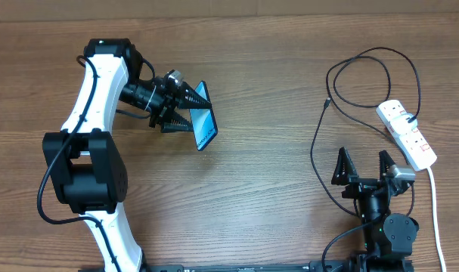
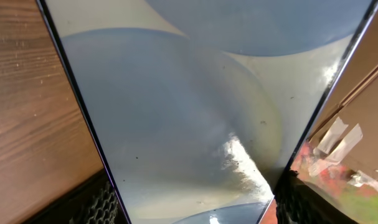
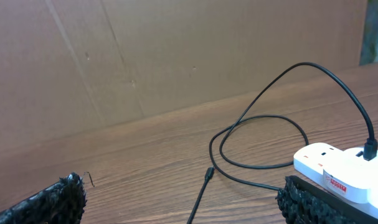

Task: Plug charger to phone and switch on socket
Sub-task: 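Lift the smartphone with the left gripper and tilt it upright, then move the right gripper toward the phone held by the left gripper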

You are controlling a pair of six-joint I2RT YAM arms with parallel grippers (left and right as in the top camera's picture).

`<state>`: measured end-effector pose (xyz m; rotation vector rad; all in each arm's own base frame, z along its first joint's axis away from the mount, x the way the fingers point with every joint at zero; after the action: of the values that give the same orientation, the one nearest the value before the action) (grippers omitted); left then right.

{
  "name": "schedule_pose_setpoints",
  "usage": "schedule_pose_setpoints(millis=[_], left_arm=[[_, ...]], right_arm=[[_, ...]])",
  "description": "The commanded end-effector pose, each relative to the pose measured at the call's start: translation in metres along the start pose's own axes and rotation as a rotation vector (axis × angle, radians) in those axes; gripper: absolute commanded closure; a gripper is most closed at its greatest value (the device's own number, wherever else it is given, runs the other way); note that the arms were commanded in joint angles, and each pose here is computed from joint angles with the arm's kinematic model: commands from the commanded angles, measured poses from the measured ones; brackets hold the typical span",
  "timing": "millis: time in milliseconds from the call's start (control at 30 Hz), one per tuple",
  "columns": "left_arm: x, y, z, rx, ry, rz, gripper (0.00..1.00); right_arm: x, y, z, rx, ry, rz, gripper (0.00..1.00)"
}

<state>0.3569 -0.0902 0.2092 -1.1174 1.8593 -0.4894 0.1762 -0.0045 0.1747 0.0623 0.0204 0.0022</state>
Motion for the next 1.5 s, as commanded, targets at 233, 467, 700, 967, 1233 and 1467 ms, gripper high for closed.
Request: schedule_pose_setpoints(millis=[233,467,700,967,1233,1467], left_arm=[[0.003,-0.013,-0.001,0.076,0.007,-0.048,0.6],[0.019,-0.021,0.004,0.087,-0.001,-0.022,0.58],[0.033,-0.03,0.012,0.049,-0.034,0.001,0.58],[0.045,-0.038,0.013,0.003,-0.037,0.003,0.58],[0.055,-0.046,0.014,0.009,-0.041,0.002,0.58],[0.059,-0.045,0.01,0.0,-0.025,0.014,0.58]], right_arm=[[0.0,0.004,0.005,0.012,-0.042,0.04,0.0],[-0.016,0.055,-0.003,0.522,0.172,0.558,0.0],[-0.034,0.076,-0.005,0.695,0.353,0.794,0.0],[-0.031,0.074,-0.001,0.493,0.231,0.789,0.03],[-0.031,0.071,0.01,0.382,0.242,0.724,0.0],[-0.03,0.054,0.052,0.171,0.32,0.478,0.0]])
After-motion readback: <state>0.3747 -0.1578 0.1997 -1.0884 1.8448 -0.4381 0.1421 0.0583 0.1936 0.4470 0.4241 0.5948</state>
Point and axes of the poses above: each gripper's point midway between its finger pads, its own x axis out along the fingers, its own y axis along the line the jaws close on, z = x × y, the point moved 7 cm from there along -x, back along the fingers, and after that the axes turned 11 degrees about -x, right-handed, at the moved point
